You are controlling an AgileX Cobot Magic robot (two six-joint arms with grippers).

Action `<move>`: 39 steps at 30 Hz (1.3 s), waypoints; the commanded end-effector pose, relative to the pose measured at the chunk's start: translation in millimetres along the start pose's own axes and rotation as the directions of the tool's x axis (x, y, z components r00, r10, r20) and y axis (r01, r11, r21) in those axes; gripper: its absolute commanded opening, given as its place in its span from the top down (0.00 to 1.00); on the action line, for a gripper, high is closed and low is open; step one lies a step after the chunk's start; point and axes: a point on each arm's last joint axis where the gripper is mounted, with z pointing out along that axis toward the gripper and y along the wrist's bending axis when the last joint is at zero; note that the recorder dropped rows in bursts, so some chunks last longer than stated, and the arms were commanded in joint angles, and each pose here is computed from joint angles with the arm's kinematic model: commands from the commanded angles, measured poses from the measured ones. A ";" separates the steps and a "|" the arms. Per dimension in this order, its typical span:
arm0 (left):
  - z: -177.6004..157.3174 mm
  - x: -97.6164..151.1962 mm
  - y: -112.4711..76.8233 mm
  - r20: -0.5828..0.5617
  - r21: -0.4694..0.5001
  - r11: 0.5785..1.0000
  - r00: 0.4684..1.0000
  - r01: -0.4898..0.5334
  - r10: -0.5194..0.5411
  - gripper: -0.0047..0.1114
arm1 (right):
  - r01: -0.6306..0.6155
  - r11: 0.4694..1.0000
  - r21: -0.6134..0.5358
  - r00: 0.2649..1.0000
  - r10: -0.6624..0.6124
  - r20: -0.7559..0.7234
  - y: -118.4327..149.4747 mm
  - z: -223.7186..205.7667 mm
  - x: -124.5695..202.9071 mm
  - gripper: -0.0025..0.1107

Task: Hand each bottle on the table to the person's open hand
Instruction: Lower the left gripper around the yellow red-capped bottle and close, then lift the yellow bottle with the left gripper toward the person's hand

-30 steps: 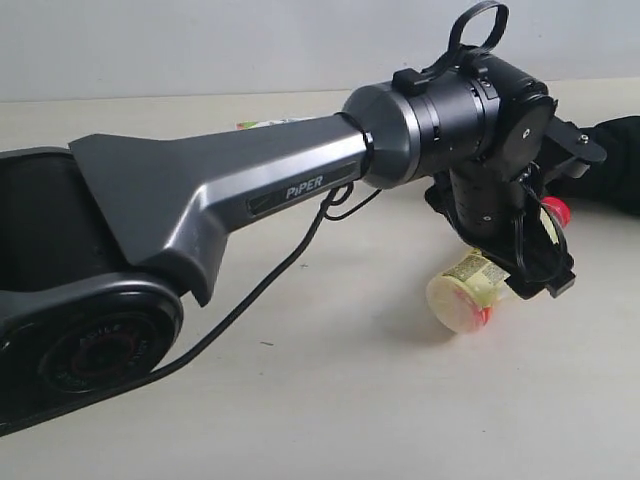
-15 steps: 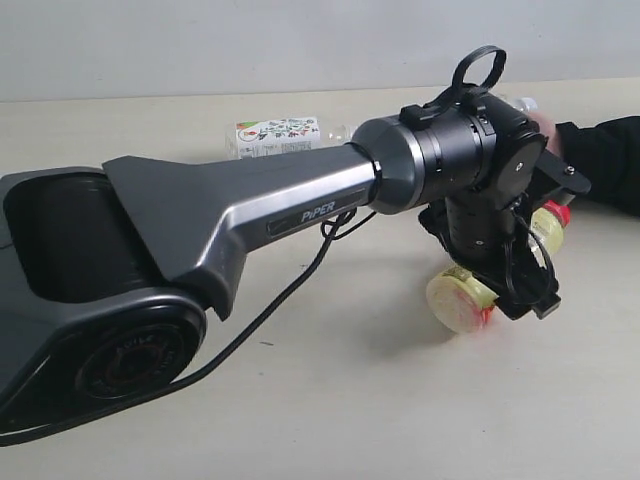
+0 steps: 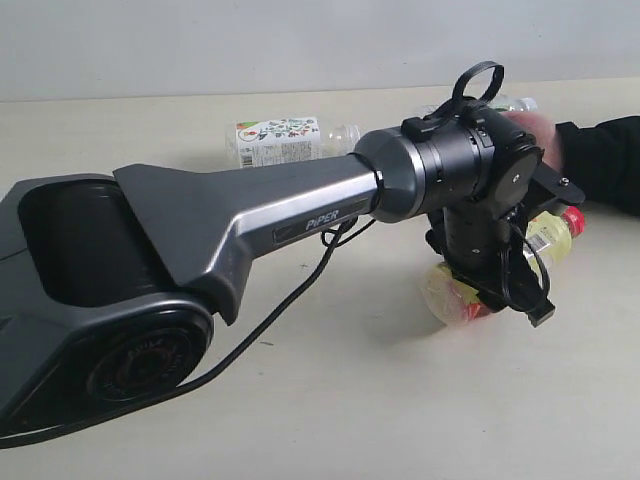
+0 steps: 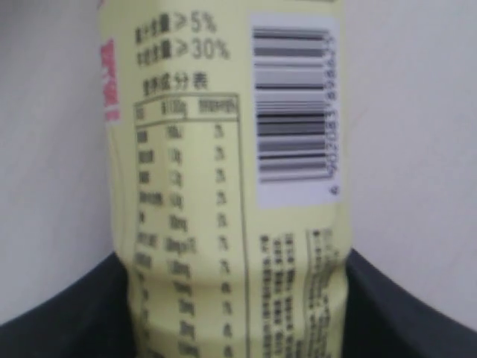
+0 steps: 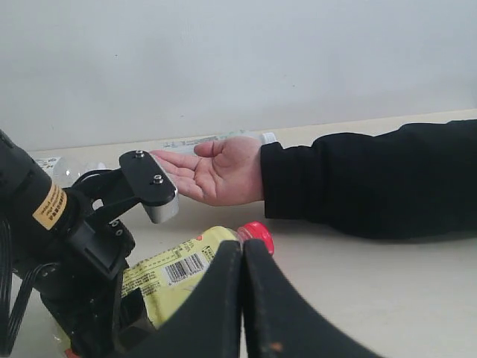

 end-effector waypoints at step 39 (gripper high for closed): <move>-159.1 -49.3 66.2 0.497 0.257 0.766 0.600 0.589 -0.627 0.96 | 0.000 1.000 0.003 1.000 0.000 0.006 -0.2 0.0 0.7 0.98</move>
